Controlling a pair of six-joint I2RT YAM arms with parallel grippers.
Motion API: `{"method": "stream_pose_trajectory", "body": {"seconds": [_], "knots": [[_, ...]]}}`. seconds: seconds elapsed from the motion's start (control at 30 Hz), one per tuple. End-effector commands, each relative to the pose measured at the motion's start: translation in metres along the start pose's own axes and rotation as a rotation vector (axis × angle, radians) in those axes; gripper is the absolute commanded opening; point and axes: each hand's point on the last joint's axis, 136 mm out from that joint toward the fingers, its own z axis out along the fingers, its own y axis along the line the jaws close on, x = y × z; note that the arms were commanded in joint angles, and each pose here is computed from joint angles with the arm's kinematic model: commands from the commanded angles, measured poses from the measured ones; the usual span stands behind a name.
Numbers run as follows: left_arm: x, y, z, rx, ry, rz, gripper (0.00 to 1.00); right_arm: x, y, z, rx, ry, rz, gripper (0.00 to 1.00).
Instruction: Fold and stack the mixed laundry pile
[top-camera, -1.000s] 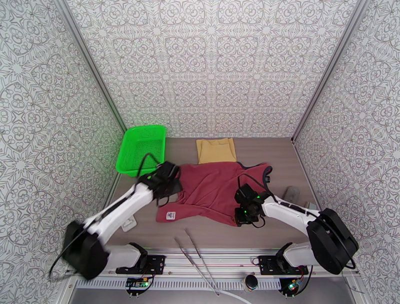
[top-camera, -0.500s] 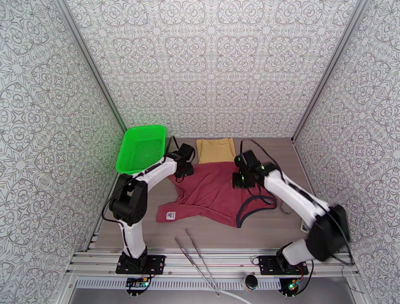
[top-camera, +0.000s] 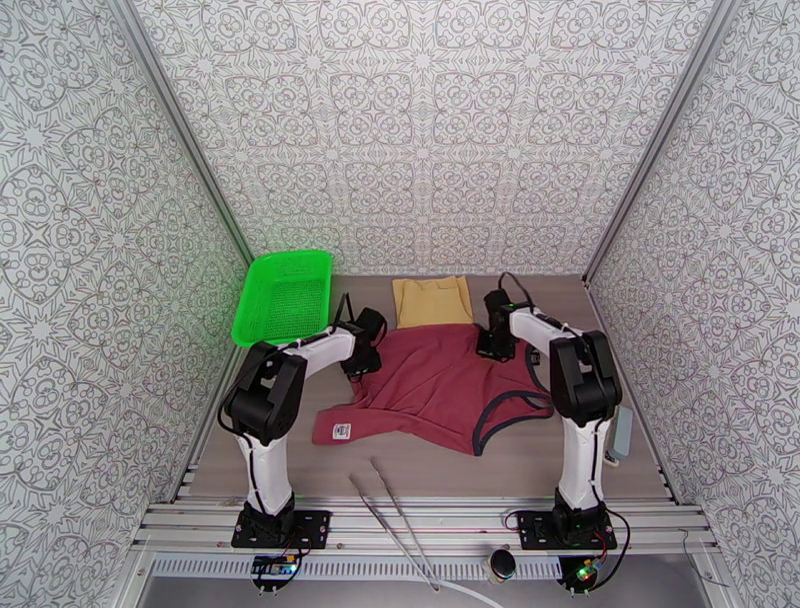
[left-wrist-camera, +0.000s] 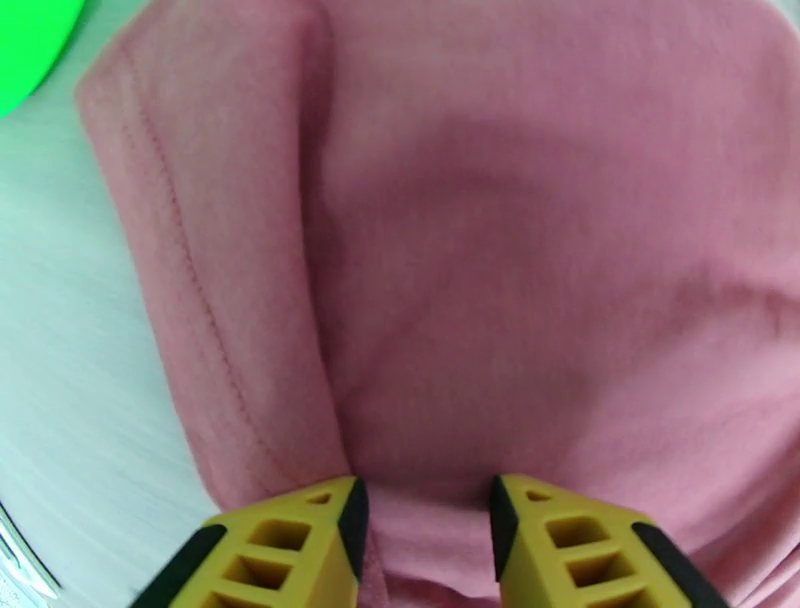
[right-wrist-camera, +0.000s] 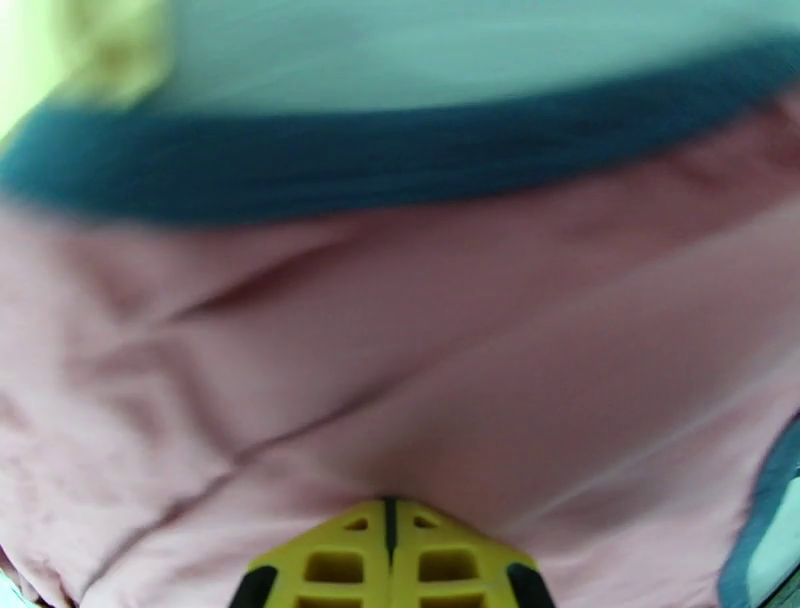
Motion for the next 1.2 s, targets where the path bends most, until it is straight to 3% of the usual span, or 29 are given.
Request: {"method": "stream_pose_trajectory", "body": {"seconds": [0.0,0.27,0.47,0.73,0.83,0.97,1.17], "knots": [[0.021,0.040,0.022,-0.132,0.077,0.026,0.41,-0.005,-0.045,0.004,0.049,0.016,0.118,0.00],[-0.024,0.007,0.031,-0.090,0.011,0.142,0.41,-0.027,-0.089,0.002,0.038,0.007,0.212,0.00],[-0.059,-0.015,0.048,-0.096,-0.029,0.202,0.39,-0.047,-0.086,0.007,0.013,-0.001,0.183,0.00],[-0.095,-0.006,0.029,-0.168,-0.110,0.247,0.39,-0.076,-0.070,-0.010,-0.047,-0.055,0.139,0.00],[-0.095,0.002,0.016,-0.200,-0.125,0.259,0.49,-0.070,-0.062,-0.026,-0.094,-0.072,0.119,0.00],[-0.100,0.016,-0.027,-0.256,-0.217,0.257,0.63,-0.051,-0.051,-0.063,-0.129,-0.122,0.076,0.00],[-0.095,0.031,-0.066,-0.316,-0.274,0.274,0.68,-0.002,-0.032,-0.100,-0.147,-0.153,0.017,0.03]]}}
